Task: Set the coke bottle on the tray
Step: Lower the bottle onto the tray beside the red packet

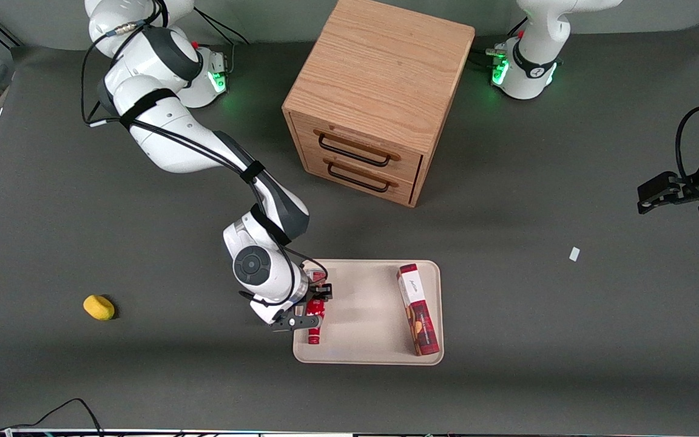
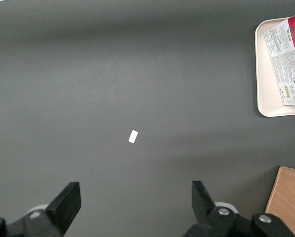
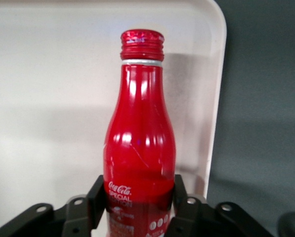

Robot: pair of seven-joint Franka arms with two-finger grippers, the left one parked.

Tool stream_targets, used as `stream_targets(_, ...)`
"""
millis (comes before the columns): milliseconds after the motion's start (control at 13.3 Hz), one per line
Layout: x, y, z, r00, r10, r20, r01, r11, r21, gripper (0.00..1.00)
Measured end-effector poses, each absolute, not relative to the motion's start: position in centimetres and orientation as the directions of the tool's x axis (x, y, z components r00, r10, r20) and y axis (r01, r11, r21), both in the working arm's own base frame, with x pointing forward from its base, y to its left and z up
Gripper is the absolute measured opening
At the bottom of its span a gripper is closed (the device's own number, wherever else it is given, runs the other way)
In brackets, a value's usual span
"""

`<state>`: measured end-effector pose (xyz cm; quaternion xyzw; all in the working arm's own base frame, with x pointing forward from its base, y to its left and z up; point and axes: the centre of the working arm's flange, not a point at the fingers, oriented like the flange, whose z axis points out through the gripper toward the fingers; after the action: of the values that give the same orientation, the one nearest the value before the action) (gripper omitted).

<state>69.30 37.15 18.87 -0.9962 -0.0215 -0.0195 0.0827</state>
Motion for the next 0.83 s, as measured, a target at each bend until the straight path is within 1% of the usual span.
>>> stream_targets(151, 69.5, 37.1, 19.1, 0.998, 0.044, 0.055, 0.052, -0.986, -0.157, 0.81)
stream_targets(226, 69.7, 36.9, 19.3, 0.997, 0.041, 0.061, 0.050, -0.986, -0.158, 0.93)
stream_targets(301, 70.1, 36.6, 19.9, 0.997, 0.034, 0.071, 0.045, -0.986, -0.162, 1.00)
stream_targets(452, 71.3, 35.0, 22.7, 0.996, 0.011, 0.087, 0.025, -0.987, -0.158, 1.00)
stream_targets(527, 72.0, 33.2, 25.3, 0.996, -0.007, 0.089, 0.007, -0.989, -0.146, 1.00)
stream_targets(677, 72.4, 29.1, 31.0, 0.997, -0.038, 0.065, -0.031, -0.995, -0.097, 1.00)
stream_targets(828, 71.5, 25.4, 36.4, 0.998, -0.064, 0.025, -0.063, -0.998, -0.021, 1.00)
